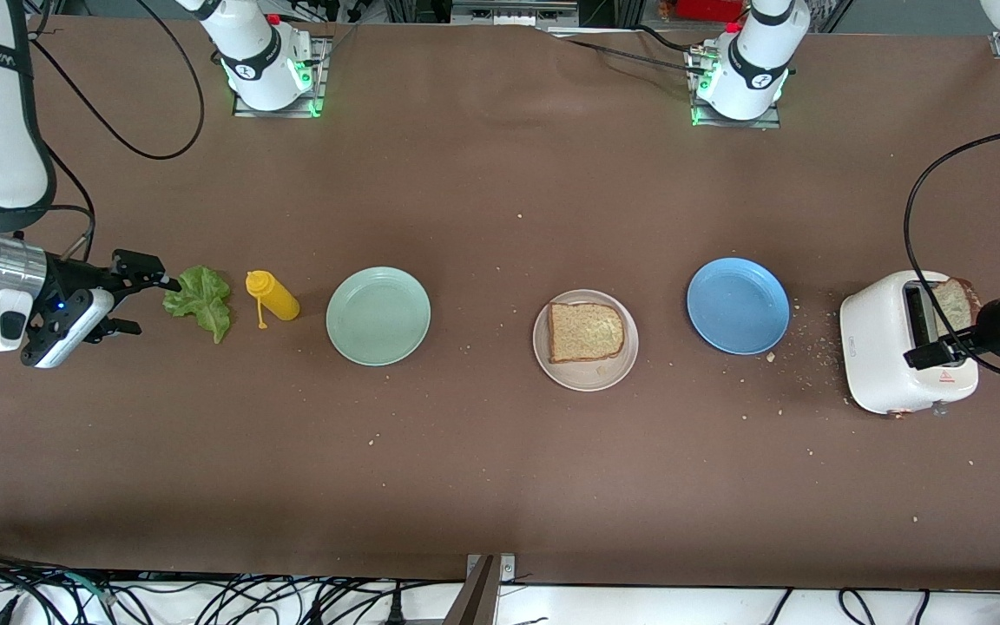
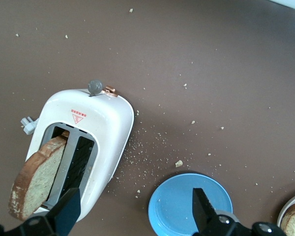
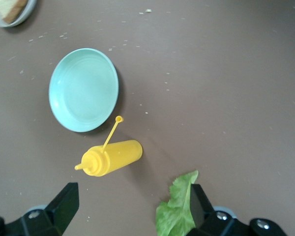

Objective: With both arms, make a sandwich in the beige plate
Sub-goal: 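Reach the right gripper to the yellow mustard bottle beside the lettuce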

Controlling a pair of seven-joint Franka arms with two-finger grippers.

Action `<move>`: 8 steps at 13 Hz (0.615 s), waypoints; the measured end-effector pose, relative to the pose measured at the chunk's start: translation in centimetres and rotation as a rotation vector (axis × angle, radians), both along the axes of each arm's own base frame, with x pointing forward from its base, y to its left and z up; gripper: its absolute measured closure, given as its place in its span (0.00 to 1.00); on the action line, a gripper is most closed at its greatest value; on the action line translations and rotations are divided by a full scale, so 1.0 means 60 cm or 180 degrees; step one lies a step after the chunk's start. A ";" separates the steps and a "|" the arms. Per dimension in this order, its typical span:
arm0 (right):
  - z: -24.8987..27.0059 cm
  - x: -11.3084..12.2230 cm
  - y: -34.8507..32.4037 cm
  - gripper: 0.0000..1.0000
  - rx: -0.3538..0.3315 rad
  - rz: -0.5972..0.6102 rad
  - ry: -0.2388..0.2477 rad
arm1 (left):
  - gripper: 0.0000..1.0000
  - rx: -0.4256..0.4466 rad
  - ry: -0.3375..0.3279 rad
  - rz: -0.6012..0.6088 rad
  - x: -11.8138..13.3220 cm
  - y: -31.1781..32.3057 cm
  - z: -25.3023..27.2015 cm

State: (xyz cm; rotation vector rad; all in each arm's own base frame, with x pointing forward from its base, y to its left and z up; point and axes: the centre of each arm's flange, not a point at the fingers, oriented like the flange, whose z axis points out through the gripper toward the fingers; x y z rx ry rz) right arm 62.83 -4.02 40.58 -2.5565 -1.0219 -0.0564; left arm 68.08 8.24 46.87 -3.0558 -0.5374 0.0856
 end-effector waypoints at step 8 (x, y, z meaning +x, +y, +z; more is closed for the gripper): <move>-0.171 -0.053 -0.044 0.00 0.0770 0.0685 -0.0358 | 0.00 0.0006 -0.0004 0.0024 -0.001 0.009 0.001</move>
